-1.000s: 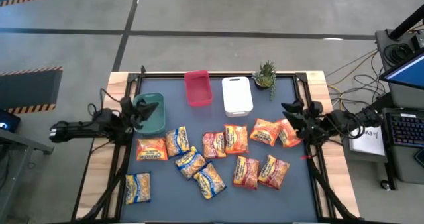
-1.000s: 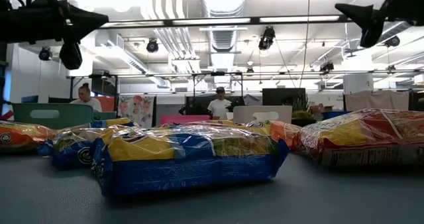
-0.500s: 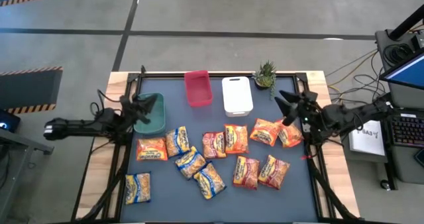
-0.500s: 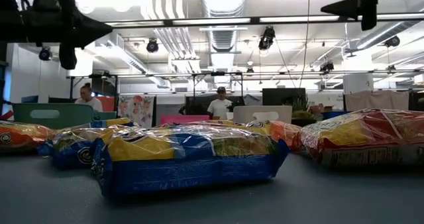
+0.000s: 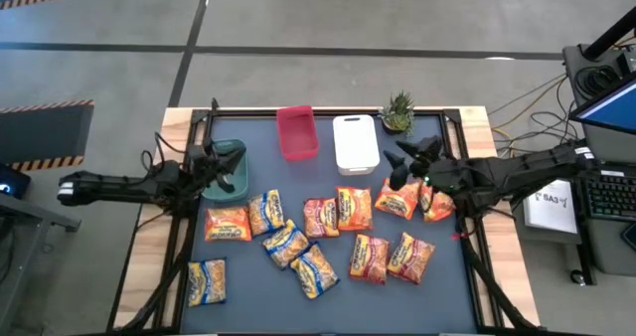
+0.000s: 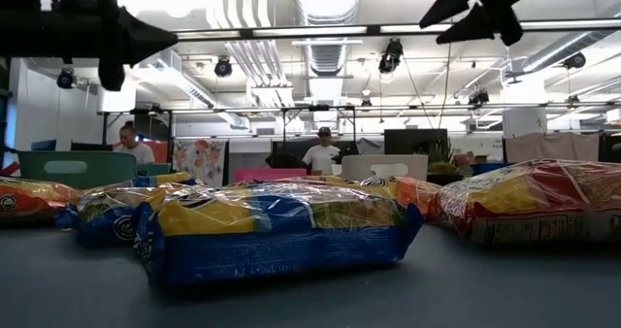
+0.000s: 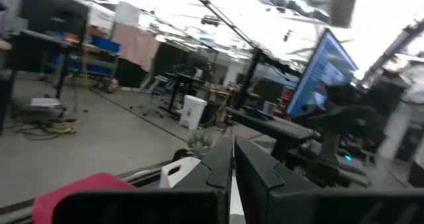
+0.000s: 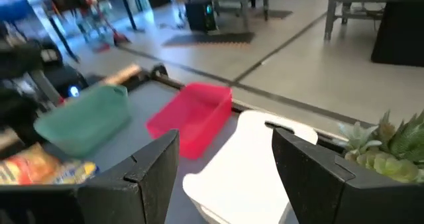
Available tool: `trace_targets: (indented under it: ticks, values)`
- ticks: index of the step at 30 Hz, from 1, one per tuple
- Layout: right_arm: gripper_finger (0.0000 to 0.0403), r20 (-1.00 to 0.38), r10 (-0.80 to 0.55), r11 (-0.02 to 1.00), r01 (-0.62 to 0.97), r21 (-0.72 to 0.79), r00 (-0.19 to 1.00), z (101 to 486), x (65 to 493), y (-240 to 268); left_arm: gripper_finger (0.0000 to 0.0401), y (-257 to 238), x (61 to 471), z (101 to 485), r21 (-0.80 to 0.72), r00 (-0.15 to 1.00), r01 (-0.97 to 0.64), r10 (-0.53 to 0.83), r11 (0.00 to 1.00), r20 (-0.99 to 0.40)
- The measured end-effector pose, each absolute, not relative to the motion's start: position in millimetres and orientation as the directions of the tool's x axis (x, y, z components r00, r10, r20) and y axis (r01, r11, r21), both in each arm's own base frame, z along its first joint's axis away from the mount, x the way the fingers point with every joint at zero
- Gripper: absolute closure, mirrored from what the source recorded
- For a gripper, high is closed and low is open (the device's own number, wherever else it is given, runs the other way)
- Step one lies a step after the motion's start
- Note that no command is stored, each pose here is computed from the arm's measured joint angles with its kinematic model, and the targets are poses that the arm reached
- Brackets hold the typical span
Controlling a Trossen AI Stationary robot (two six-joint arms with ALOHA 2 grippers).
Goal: Sort Maruchan noodles
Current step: Put the orange noodle pack into the white bin
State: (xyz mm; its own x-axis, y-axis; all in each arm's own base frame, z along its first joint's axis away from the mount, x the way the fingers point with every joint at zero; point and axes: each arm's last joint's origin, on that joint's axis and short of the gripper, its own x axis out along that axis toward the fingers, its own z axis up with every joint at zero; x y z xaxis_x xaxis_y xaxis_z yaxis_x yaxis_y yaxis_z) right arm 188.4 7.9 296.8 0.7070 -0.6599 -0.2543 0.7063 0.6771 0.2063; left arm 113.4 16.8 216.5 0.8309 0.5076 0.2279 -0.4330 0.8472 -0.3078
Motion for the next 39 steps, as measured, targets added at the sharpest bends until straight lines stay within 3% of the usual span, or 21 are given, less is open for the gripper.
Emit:
trace_targets:
  ticks: [11,19,33,39]
  values:
    - [0.0174,-0.331,-0.559,0.729,0.641,0.240,0.760,319,234,-8,0.0401,13,133,223,-0.236,0.921,-0.314,0.355,0.920,0.159]
    - [0.0174,-0.504,-0.506,0.746,0.648,0.152,0.700,319,266,-12,0.0401,9,155,221,-0.276,0.970,-0.211,0.235,0.938,0.059]
    - [0.0174,-0.756,-0.223,0.792,0.566,0.228,0.616,277,316,3,0.0401,-27,207,220,-0.293,0.991,-0.051,0.011,0.955,-0.135]
    - [0.0174,-0.814,-0.146,0.815,0.535,0.224,0.563,258,321,28,0.0401,-48,225,220,-0.218,0.945,-0.017,-0.056,0.976,-0.324]
